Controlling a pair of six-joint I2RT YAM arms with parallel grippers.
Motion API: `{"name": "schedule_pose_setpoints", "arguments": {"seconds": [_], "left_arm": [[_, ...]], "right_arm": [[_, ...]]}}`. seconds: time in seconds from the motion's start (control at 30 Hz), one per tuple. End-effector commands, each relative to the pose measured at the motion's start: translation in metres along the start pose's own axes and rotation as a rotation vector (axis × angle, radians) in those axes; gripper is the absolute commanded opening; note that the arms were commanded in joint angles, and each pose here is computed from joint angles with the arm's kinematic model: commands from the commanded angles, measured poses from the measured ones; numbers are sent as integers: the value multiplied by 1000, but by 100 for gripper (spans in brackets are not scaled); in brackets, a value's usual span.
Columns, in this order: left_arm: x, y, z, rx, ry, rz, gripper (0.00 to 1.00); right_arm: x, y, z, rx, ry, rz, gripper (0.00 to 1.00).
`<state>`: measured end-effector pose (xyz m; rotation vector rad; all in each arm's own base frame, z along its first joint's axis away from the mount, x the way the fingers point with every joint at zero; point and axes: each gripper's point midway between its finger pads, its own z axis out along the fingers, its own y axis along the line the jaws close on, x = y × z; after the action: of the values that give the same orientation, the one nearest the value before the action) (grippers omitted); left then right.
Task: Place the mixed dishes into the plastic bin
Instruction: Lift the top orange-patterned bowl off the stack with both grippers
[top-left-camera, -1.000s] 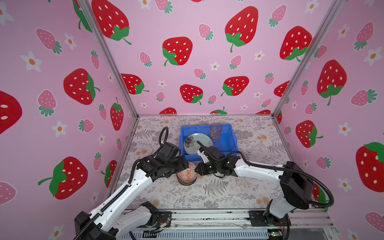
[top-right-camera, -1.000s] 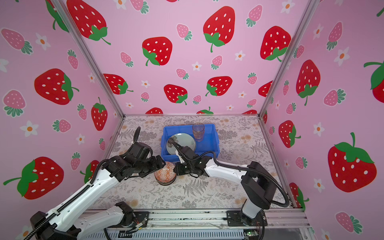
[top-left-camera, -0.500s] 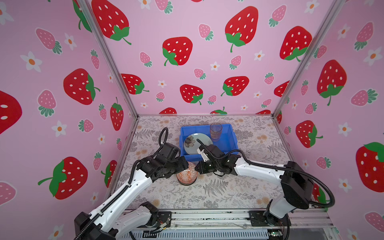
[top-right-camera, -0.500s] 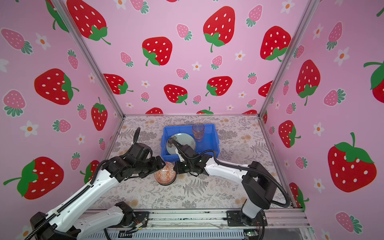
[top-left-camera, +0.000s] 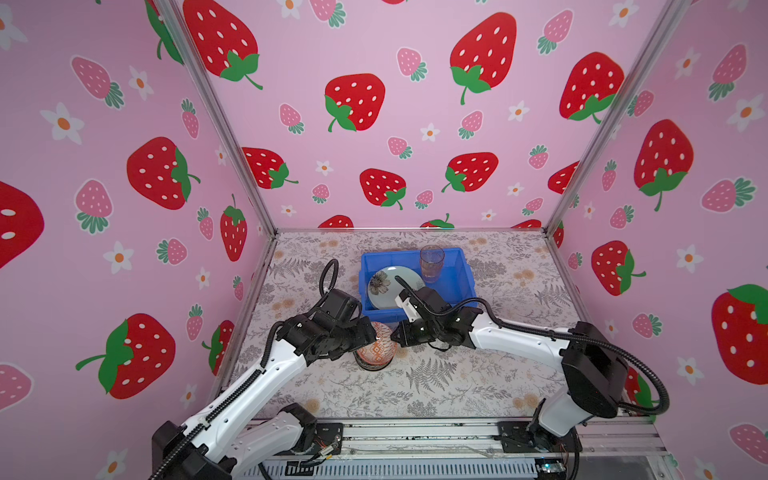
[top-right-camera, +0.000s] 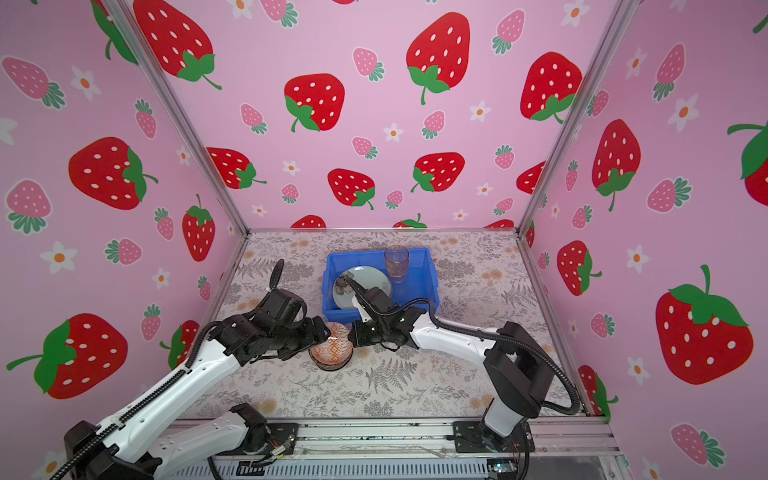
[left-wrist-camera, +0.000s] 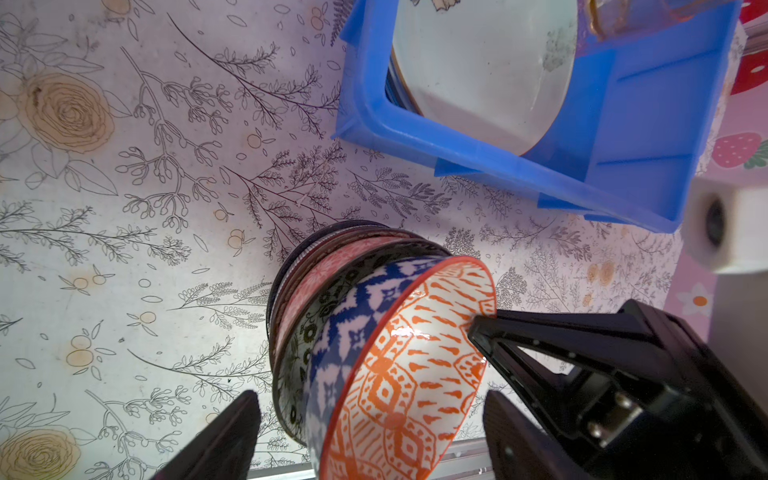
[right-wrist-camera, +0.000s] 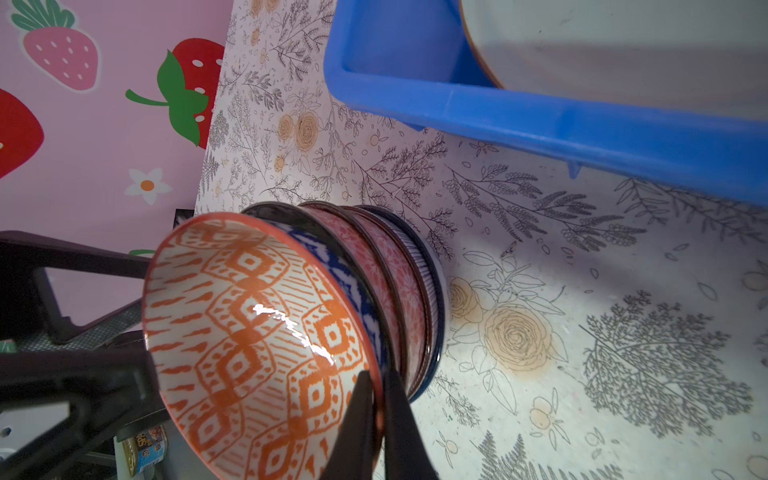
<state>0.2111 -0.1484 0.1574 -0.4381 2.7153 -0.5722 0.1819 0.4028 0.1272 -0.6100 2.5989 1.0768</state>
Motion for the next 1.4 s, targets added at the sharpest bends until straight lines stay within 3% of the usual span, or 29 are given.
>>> {"name": "schedule_pose_setpoints", "arguments": {"seconds": [0.0, 0.23, 0.5, 1.37], "left_arm": [[-4, -3, -2, 4, -6, 8, 87], [-6, -5, -7, -5, -6, 21, 80], [-12, -5, -14, -40, -18, 42, 54], [-17, 2, -4, -146, 11, 75, 28]], "right_arm": [[-20, 26, -18, -77, -56, -24, 7], [-27, 30, -21, -82, -64, -34, 7], [-36, 30, -25, -52, -70, -57, 7], [-49, 26, -40, 33, -106, -100, 7]]}}
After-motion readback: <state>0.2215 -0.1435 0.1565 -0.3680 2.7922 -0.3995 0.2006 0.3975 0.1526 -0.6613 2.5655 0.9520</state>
